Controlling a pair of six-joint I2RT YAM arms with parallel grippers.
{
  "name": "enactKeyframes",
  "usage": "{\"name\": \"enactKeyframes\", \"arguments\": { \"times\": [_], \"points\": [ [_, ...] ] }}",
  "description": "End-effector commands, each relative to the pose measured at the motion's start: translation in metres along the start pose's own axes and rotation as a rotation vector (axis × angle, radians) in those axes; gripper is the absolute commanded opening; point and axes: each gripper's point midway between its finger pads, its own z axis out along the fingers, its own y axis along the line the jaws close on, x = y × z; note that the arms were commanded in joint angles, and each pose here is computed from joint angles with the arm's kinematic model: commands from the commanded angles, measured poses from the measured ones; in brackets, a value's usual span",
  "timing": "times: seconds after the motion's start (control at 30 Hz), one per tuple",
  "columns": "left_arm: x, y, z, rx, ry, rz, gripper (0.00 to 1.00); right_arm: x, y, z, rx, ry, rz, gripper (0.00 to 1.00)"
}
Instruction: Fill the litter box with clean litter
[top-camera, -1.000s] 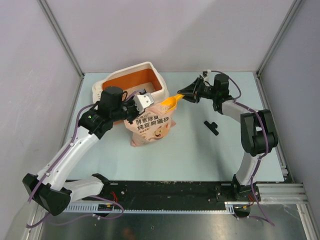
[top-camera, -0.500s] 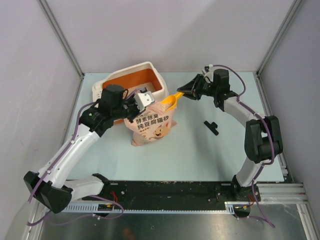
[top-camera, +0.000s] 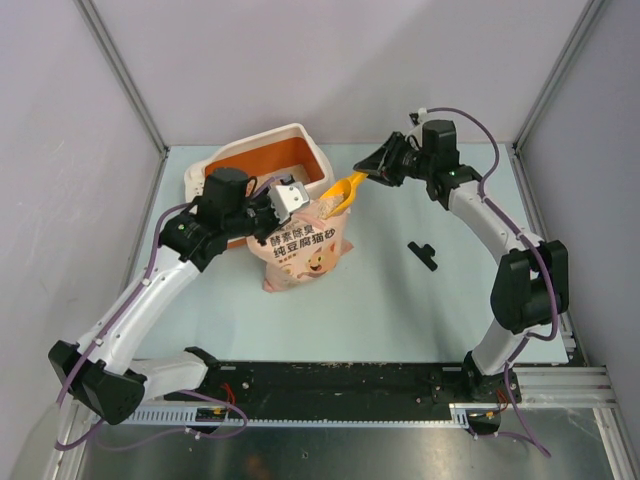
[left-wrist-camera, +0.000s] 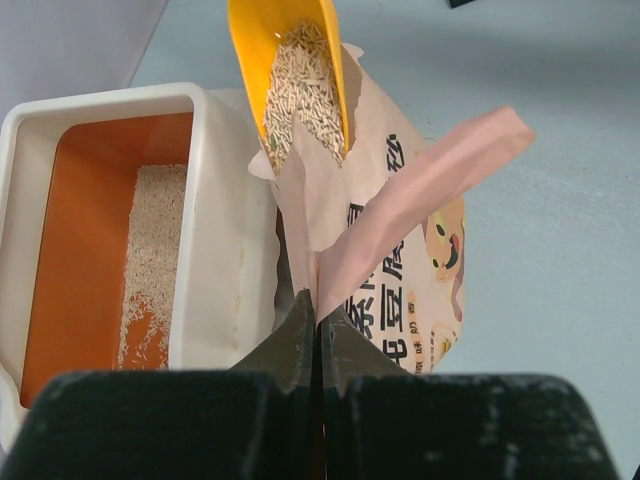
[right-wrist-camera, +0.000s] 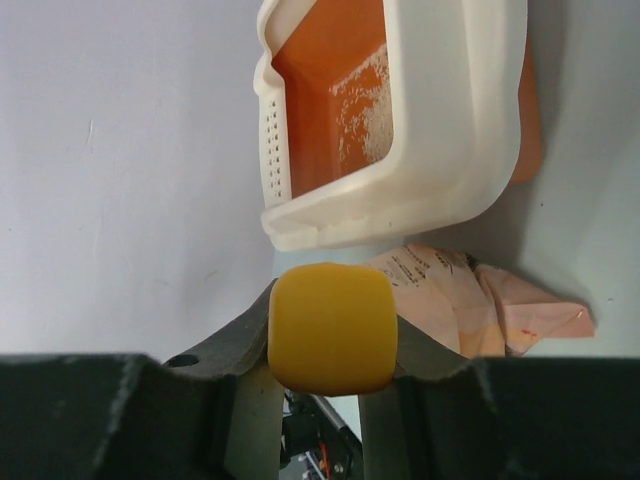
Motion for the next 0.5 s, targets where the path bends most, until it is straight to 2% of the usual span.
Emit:
{"name": "enactKeyframes", "arguments": {
  "times": [0.0, 0.1, 0.23, 0.47],
  "points": [
    [-0.032, 0.004, -0.019, -0.017, -0.1, 0.025, 0.0, -0.039, 0.022, -0.01, -0.001, -0.155, -0.09, 0.0],
    [-0.032, 0.004, -0.02, -0.02, -0.101, 0.027, 0.0, -0.033, 0.006, -0.002, 0.018, -0.122, -0.057, 0.0],
    [-0.031, 0.005, -0.021, -0.031, -0.096, 0.018, 0.0, -0.028, -0.022, 0.002, -0.025, -0.055, 0.065, 0.0],
    [-0.027, 0.009, -0.02, -0.069, -0.064, 0.033, 0.0, -0.024, -0.034, 0.002, -0.166, 0.062, 0.136, 0.0]
  ]
}}
